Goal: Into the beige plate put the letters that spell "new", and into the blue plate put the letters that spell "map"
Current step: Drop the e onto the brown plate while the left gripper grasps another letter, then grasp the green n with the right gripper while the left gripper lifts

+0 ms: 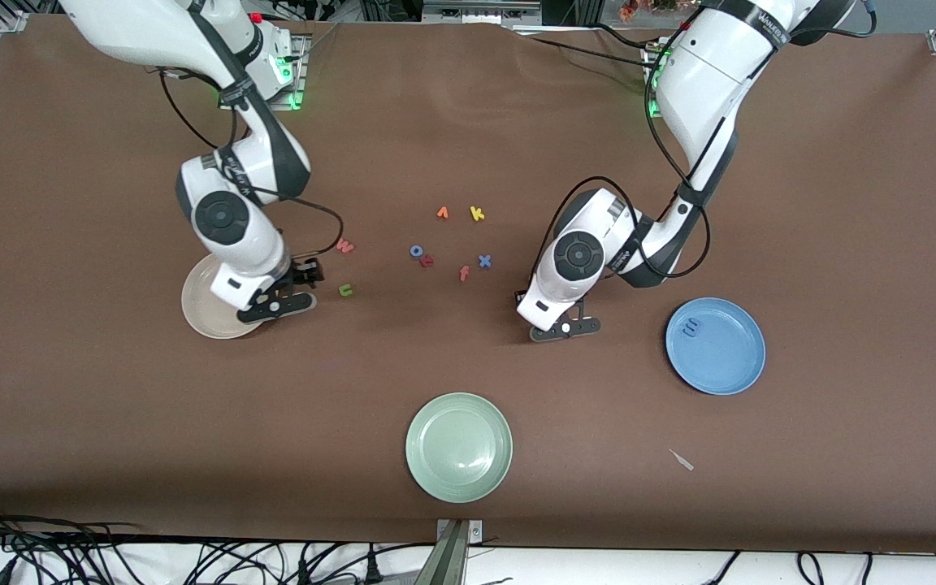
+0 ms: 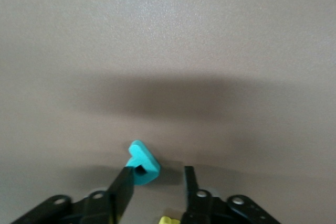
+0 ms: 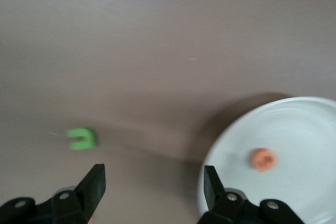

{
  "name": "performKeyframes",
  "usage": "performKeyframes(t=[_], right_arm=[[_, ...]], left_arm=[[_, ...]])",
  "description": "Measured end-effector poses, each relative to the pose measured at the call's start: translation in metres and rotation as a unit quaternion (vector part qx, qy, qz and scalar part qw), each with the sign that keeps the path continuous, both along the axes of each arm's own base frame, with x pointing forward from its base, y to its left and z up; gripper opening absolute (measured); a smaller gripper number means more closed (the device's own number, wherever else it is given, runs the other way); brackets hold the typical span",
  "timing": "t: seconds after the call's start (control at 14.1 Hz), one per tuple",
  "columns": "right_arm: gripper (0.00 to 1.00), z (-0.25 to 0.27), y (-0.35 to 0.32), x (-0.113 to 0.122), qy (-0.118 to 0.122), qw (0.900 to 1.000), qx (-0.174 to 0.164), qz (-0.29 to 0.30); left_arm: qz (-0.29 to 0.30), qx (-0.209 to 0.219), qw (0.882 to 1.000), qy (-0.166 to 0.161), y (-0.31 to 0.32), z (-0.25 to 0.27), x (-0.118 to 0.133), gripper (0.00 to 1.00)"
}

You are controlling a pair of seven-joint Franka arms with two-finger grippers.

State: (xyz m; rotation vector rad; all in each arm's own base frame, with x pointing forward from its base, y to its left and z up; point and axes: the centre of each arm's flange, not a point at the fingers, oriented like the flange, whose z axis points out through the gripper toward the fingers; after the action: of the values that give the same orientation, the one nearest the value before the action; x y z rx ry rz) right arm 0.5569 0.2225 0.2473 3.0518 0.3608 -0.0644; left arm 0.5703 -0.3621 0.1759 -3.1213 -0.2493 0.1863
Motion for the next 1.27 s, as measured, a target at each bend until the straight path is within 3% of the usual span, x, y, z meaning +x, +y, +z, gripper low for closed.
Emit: performKeyframes(t=[0.14, 0.64, 0.92, 1.13, 1.27], right_arm=[[0.85, -0.006, 0.020, -0.008, -0.007, 1.000, 0.009, -0.013], [0.81, -0.052, 0.041, -0.030, -0.021, 0.999, 0.037, -0.003], [0.73, -0.061, 0.044, -0.036, -0.023, 0.999, 0.043, 0.001], [0.70, -0.064, 0.044, -0.037, -0.028, 0.999, 0.044, 0.006], [0.70, -0.068, 0.042, -0.037, -0.031, 0.999, 0.044, 0.010]], left_arm=[[-0.002, 0.003, 1.000, 0.001, 0.001, -0.004, -0.001, 0.60], [-0.006, 0.015, 1.000, 0.002, 0.007, -0.005, 0.001, 0.58], [-0.018, 0.026, 0.999, -0.003, 0.008, -0.005, 0.002, 0.57], [-0.018, 0.027, 0.999, -0.004, 0.008, -0.004, 0.002, 0.50], [-0.016, 0.027, 0.999, -0.005, 0.009, -0.003, 0.004, 0.33]])
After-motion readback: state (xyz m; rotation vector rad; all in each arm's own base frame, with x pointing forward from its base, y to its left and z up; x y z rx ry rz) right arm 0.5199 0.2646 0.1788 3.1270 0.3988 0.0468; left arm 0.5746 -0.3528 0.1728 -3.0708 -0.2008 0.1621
